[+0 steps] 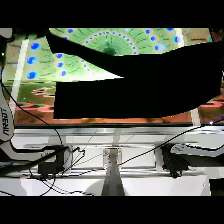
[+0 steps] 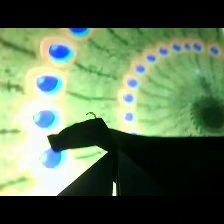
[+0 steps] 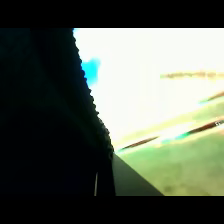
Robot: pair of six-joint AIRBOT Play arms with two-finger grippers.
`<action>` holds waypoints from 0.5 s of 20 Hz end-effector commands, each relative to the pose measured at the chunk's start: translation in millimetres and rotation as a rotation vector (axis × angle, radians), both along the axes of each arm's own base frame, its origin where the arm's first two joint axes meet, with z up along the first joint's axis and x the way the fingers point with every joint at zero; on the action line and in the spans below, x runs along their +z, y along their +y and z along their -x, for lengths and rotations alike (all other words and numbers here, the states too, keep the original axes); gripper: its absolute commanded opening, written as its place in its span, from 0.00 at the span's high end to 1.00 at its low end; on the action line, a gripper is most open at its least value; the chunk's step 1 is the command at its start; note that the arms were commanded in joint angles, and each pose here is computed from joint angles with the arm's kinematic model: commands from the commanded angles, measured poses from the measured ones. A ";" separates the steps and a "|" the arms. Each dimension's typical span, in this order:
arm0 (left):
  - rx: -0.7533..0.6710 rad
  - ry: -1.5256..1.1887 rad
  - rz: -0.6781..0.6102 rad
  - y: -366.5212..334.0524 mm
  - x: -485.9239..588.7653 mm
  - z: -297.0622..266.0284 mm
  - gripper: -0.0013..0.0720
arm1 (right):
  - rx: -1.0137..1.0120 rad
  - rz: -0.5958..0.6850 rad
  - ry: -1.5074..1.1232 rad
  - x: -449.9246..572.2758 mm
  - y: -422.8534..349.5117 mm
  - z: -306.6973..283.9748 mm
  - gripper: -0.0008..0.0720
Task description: Fold the clothes and pants, and hang the long-sleeved shirts on hangers.
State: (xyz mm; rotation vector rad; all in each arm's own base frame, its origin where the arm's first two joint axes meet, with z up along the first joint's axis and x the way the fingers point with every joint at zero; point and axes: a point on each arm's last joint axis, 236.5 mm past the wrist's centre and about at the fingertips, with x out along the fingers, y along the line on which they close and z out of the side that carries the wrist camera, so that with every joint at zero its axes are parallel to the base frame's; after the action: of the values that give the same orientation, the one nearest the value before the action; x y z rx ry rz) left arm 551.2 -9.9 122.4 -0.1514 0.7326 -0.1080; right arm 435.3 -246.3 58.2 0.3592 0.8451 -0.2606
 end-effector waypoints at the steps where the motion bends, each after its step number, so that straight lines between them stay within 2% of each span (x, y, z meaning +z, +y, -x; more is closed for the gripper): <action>1: 0.032 0.204 -0.020 10.7 -80.6 35.4 0.97 | -0.032 0.004 0.006 -24.3 -6.9 -15.4 0.96; 6: 0.080 0.336 0.002 6.7 -180.7 79.7 0.97 | -0.069 0.026 -0.008 -46.5 -24.2 -27.2 0.96; 10: 0.108 0.296 0.002 10.7 -197.7 79.9 0.97 | -0.110 0.061 -0.069 -42.7 -39.2 -38.8 0.96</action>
State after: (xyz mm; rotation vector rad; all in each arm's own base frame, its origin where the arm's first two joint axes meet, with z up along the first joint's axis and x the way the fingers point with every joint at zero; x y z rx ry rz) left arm 474.4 -2.6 -58.1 -0.2040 1.0439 -0.0067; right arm 465.1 -273.4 14.2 0.3657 0.8023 -0.3404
